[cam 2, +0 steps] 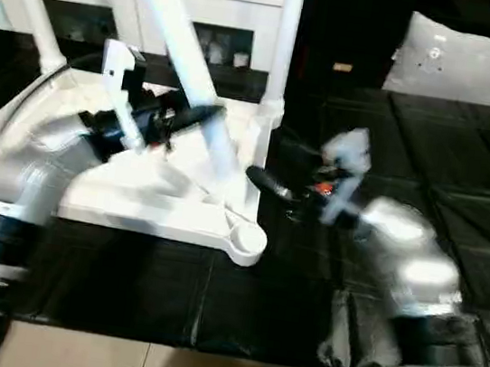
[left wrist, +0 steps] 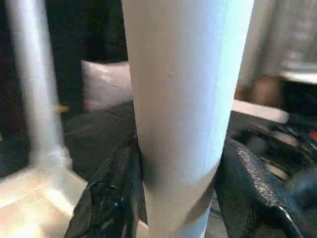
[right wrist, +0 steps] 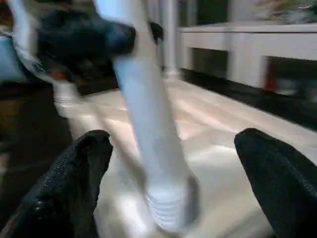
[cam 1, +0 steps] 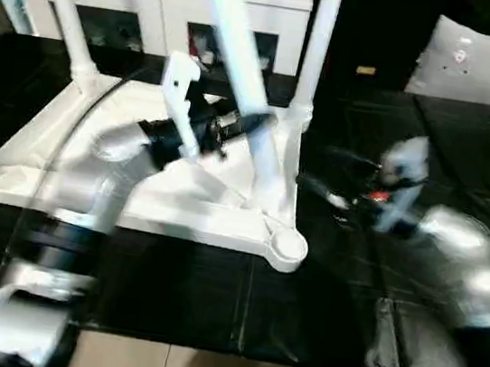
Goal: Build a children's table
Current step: Pick table leg
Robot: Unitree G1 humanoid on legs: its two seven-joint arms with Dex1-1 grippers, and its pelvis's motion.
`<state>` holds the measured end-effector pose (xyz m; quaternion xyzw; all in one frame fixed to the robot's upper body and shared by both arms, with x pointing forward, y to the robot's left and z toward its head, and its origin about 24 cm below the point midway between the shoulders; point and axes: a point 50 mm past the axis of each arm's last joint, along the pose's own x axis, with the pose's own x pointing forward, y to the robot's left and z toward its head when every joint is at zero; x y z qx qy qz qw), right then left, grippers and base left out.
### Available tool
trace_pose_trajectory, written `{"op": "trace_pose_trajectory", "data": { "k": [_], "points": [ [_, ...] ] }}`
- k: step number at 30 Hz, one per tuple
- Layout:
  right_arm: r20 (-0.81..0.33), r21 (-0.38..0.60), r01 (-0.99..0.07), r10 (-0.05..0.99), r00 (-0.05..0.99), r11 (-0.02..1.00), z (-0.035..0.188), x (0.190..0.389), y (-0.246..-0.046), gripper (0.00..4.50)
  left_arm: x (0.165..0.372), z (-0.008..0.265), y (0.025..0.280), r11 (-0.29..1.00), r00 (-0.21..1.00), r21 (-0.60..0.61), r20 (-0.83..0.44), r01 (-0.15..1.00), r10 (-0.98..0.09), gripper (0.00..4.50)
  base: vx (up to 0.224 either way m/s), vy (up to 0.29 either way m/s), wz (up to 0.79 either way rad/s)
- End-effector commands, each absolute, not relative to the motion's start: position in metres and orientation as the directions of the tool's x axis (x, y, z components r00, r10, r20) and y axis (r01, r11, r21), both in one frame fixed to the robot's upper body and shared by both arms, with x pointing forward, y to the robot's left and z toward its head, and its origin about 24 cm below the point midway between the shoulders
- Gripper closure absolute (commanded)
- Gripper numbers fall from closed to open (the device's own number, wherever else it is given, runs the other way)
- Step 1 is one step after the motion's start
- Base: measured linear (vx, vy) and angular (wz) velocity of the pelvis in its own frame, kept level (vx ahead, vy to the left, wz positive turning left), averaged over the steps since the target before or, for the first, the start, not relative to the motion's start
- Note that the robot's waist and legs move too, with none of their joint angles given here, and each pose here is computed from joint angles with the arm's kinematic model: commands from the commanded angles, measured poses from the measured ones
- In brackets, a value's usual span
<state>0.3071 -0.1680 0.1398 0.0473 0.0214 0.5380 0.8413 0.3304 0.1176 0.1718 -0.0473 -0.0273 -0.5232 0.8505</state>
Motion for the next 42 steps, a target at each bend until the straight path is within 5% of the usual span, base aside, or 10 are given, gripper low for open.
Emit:
{"op": "trace_pose_trajectory", "data": {
  "k": [1, 4, 11, 21, 32, 36, 37, 42],
  "points": [
    [0.025, 0.128, -0.937, 0.943, 0.332, 0.326, 0.152, 0.303, -0.165, 0.06, 0.325, 0.181, 0.113, 0.37, 0.372, -0.035, 0.081, 0.928, -0.925, 2.68, 0.0, 0.0, 0.0],
    [-0.066, 0.167, -0.971, 0.984, 0.165, 0.174, 0.156, 0.295, -0.164, 0.06, 0.313, 0.196, 0.103, 0.203, 0.207, -0.053, 0.102, 0.978, -0.973, 2.69, 0.0, 0.0, 0.0],
    [-0.088, 0.252, -0.965, 0.994, 0.057, 0.078, 0.156, 0.291, -0.154, 0.43, 0.297, 0.214, 0.095, -0.018, 0.004, -0.111, 0.195, 0.994, -0.981, 2.69, 0.0, 0.0, 0.0],
    [-0.087, 0.349, -0.936, 0.993, -0.081, -0.045, 0.153, 0.283, -0.148, 1.33, 0.29, 0.216, 0.093, -0.1, -0.078, -0.123, 0.171, 0.987, -0.982, 2.69, 0.0, 0.0, 0.0],
    [-0.097, 0.351, -0.934, 0.989, -0.109, -0.069, 0.15, 0.28, -0.144, 2.23, 0.29, 0.215, 0.093, -0.097, -0.079, -0.111, 0.154, 0.989, -0.985, 2.69, 0.0, 0.0, 0.0],
    [-0.139, 0.31, -0.95, 0.988, -0.073, -0.026, 0.147, 0.283, -0.143, 2.24, 0.29, 0.215, 0.093, -0.102, -0.088, -0.102, 0.132, 0.99, -0.987, 2.69, 0.0, 0.0, 0.0],
    [-0.143, 0.31, -0.95, 0.987, -0.072, -0.025, 0.147, 0.284, -0.143, 1.9, 0.29, 0.214, 0.093, -0.106, -0.093, -0.099, 0.125, 0.989, -0.988, 2.69, 0.0, 0.0, 0.0],
    [-0.174, 0.305, -0.951, 0.978, -0.113, -0.056, 0.146, 0.281, -0.144, 1.57, 0.29, 0.214, 0.09, -0.121, -0.112, -0.092, 0.099, 0.988, -0.989, 2.7, 0.0, 0.0, 0.0]
  ]
}}
